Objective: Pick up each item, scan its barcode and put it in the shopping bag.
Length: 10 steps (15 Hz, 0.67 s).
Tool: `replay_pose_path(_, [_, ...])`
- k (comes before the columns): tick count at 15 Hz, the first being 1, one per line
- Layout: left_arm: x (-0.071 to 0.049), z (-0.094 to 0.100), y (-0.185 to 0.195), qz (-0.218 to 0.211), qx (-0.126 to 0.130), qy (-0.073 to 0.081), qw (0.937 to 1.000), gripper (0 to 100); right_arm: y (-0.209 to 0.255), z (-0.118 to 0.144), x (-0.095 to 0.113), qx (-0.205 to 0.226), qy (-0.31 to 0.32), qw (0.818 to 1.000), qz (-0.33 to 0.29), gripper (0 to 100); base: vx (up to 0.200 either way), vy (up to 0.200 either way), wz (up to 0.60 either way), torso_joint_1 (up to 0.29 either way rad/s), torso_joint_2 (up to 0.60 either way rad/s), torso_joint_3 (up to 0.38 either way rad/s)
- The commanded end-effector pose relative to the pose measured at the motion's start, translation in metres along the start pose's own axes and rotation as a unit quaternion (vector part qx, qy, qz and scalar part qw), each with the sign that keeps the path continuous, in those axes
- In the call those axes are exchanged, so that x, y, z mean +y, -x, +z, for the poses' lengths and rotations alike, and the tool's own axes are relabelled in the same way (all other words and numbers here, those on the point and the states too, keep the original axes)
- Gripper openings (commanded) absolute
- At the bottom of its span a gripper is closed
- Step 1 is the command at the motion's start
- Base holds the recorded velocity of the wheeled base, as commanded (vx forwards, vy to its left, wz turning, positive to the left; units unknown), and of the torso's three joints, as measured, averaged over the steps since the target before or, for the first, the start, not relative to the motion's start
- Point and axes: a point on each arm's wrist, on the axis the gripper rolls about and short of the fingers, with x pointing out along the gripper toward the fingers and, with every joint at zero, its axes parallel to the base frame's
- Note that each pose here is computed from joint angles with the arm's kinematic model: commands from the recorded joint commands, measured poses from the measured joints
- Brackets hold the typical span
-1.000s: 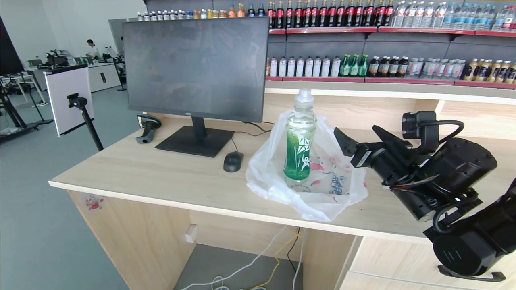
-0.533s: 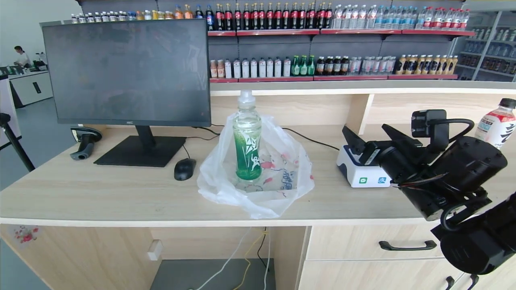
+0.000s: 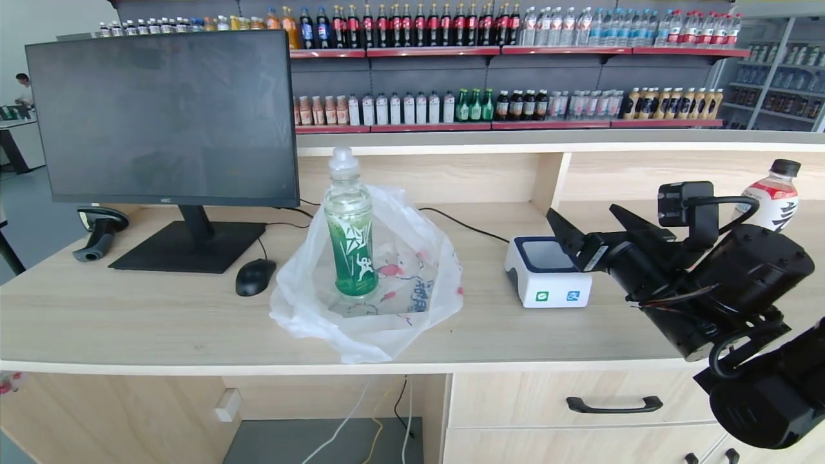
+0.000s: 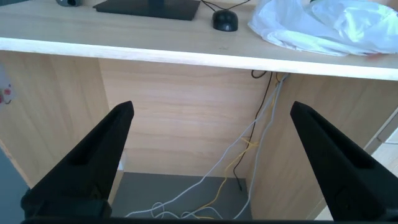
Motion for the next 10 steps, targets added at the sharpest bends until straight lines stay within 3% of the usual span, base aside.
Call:
replay_pose_path(1, [0.0000, 0.0000, -0.0001, 0.000, 0.001, 0.000, 1.0000, 100, 0.0047, 0.0012, 0.0020, 0.002, -0.001, 1.000, 0.004, 100, 0.000, -0.200, 0.00, 0.002, 0.00, -0.002])
replay_pose_path(7, [0.0000, 0.0000, 0.0000, 0.000, 0.000, 0.001, 1.0000, 100, 0.0069, 0.0021, 0.0012, 0.003, 0.000, 1.000, 0.003, 100, 0.000, 0.000, 0.00, 0.000, 0.00, 0.000])
replay_pose_path(10, [0.0000, 0.0003, 0.0000, 0.001, -0.002, 0.003, 1.0000, 100, 0.0081, 0.0016, 0.0010, 0.005, 0.000, 1.000, 0.003, 100, -0.200, 0.000, 0.00, 0.002, 0.00, -0.001])
